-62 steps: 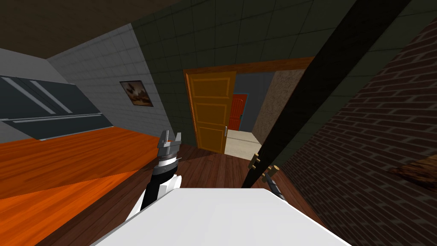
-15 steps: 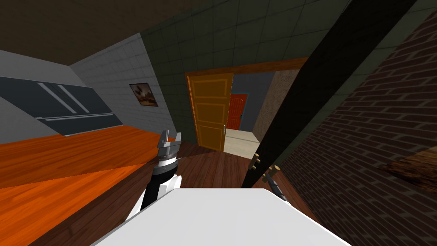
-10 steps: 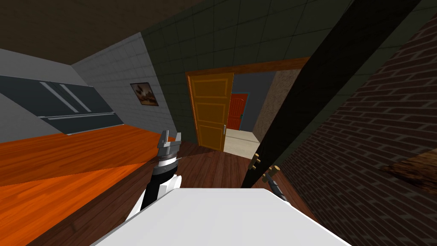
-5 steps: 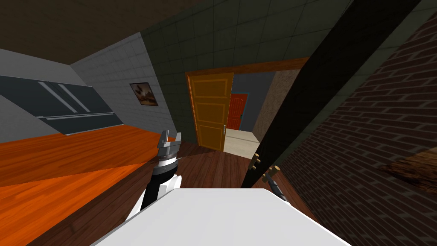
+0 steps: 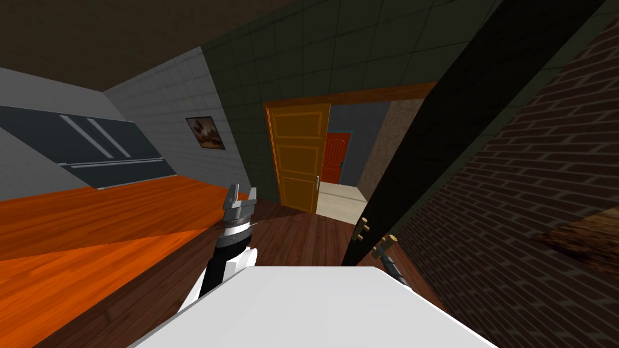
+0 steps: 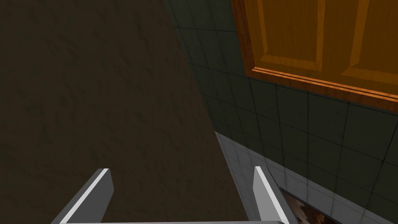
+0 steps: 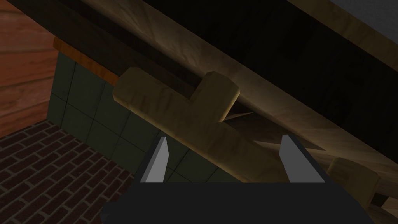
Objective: Pull the door open
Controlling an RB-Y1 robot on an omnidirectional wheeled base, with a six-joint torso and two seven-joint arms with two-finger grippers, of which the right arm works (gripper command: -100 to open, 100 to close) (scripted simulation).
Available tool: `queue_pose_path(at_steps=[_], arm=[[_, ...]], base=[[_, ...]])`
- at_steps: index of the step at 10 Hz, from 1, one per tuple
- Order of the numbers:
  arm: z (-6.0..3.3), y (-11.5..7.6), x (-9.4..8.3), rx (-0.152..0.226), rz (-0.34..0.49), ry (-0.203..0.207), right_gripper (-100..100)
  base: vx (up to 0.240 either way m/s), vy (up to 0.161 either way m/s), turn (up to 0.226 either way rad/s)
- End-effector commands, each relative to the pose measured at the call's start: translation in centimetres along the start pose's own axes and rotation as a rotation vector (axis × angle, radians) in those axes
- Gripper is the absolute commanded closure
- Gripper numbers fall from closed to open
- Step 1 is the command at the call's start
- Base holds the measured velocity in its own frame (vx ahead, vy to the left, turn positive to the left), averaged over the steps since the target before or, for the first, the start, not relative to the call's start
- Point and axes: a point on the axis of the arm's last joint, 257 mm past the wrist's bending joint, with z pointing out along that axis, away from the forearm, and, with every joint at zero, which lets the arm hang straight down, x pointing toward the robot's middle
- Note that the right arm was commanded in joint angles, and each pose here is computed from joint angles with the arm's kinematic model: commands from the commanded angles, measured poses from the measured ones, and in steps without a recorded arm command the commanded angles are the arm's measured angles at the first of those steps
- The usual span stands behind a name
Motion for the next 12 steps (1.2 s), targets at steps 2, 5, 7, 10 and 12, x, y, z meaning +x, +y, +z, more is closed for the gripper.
queue_pose_path(at_steps=[2,5,7,10,12], arm=[[0.65,0.72,0.67,-0.017,0.052,0.007,100],[0.76,0.86,0.80,-0.020,0.066,0.010,100],[0.87,1.01,0.93,-0.024,0.081,0.013,100],[0.97,1.15,1.05,-0.027,0.095,0.016,100],[0.97,1.15,1.05,-0.027,0.095,0.016,100]], base=[[-0.027,-0.030,0.017],[-0.019,-0.024,0.016],[-0.011,-0.008,0.021],[-0.022,-0.026,0.012],[-0.002,-0.004,0.002]])
